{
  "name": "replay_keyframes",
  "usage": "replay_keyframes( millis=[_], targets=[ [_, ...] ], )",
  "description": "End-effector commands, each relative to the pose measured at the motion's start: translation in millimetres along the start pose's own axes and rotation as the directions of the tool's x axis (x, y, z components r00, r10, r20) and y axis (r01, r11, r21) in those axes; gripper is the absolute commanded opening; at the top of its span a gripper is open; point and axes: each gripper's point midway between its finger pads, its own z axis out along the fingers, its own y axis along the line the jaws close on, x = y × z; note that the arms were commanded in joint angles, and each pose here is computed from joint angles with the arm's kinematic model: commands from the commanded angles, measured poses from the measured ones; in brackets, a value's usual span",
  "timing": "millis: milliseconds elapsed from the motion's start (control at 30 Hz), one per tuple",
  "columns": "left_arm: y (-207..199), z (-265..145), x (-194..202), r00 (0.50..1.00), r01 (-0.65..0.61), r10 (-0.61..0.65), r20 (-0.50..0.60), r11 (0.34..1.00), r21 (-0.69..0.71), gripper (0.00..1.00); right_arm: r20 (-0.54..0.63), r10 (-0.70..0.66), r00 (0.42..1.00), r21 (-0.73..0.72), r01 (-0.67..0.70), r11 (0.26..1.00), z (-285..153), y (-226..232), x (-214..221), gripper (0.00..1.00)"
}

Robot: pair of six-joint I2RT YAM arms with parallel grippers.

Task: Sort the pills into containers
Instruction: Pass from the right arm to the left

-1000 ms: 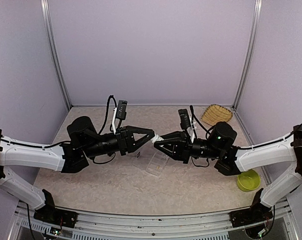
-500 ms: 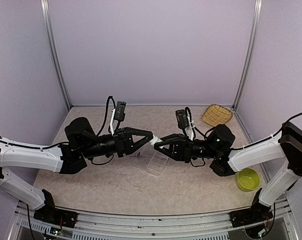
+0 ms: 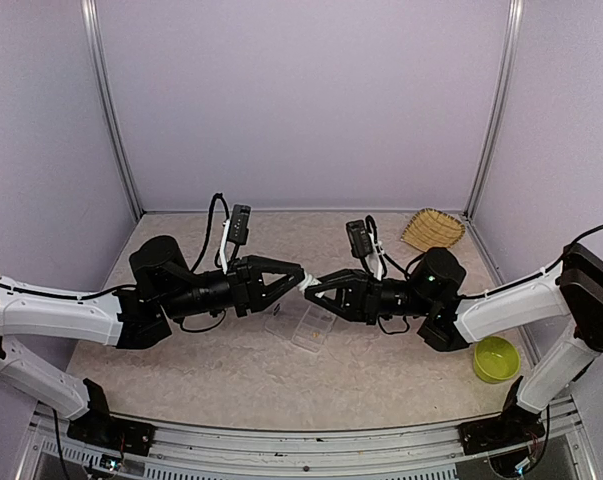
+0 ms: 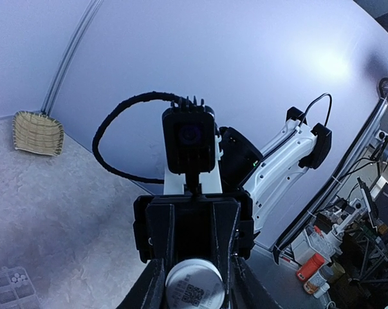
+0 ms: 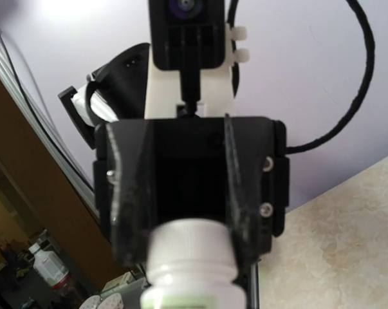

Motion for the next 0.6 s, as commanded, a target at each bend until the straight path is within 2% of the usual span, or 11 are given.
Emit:
replay_keyframes(
  millis=[0,567],
  targets=[
    [-5.5,-4.1,-5.7,0.999,-0.029,0.029,0.022,1.0,0.003,0.35,0.02,-0.015,1.0,0.005,0.015,1.0,0.6,2.8,-10.5,0.22],
    [0.5,-2.1,1.1,0.999,-0.036,0.036,0.001,0.999,-0.022,0.29,0.034,0.0,0.999,0.015,-0.001,1.0,0.0,2.9,-14.6,0.21]
  ],
)
